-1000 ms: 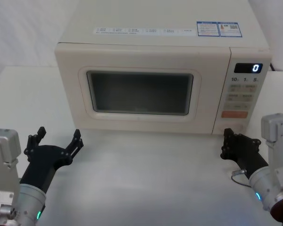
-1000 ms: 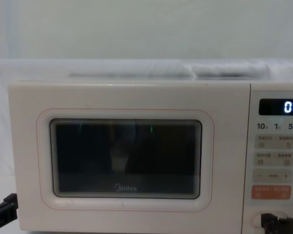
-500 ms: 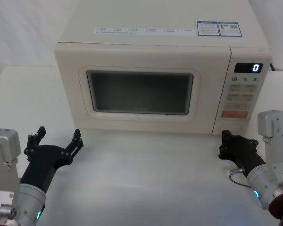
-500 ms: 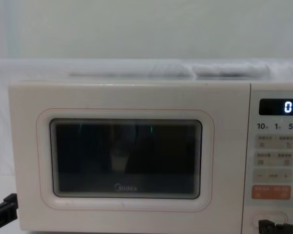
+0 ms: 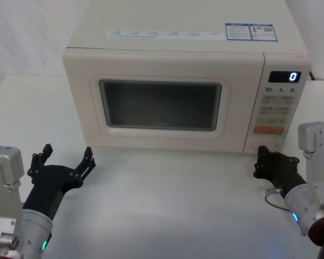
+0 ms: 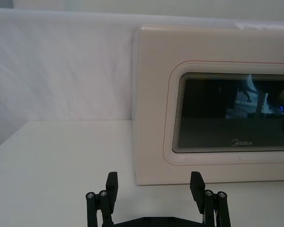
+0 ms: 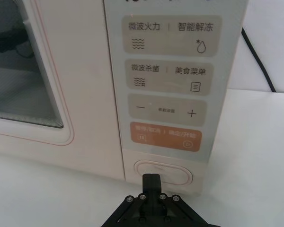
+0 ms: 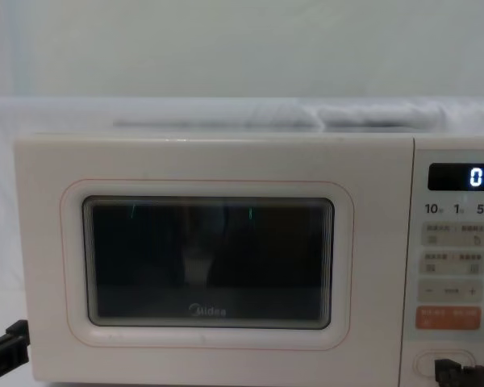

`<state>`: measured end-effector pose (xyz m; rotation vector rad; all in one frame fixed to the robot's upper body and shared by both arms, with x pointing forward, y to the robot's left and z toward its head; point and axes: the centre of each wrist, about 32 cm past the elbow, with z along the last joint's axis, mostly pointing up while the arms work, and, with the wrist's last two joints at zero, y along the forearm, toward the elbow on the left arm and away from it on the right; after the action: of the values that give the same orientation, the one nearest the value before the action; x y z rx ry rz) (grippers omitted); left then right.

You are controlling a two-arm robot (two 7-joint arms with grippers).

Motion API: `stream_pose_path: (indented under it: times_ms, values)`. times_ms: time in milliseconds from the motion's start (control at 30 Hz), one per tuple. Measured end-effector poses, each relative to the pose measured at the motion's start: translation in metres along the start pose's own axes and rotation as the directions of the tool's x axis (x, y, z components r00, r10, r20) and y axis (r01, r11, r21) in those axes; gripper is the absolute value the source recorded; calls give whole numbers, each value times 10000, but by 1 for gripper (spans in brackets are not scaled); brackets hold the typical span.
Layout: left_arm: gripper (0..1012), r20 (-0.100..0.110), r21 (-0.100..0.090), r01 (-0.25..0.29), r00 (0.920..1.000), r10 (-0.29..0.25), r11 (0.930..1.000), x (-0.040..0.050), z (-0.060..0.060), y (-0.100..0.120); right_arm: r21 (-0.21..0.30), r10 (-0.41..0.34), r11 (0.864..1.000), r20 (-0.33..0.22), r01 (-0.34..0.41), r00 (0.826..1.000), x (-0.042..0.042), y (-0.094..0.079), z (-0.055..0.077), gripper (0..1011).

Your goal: Press the button to open the microwave door with one hand; close the microwave door with the other hand.

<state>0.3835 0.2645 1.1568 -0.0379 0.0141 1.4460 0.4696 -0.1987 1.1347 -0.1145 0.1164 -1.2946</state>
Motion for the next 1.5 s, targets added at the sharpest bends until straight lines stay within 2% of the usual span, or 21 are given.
stream_pose_path:
  times_ms: [700, 1500]
  values:
    - [1001, 0, 0, 1, 10000, -1, 10000, 0, 0, 0, 211, -255, 9994, -171, 258, 9995, -42, 85, 1, 0]
    - [1001, 0, 0, 0, 10000, 0, 10000, 0, 0, 0, 165, -355, 9992, -180, 358, 9992, -82, 156, -12, 0]
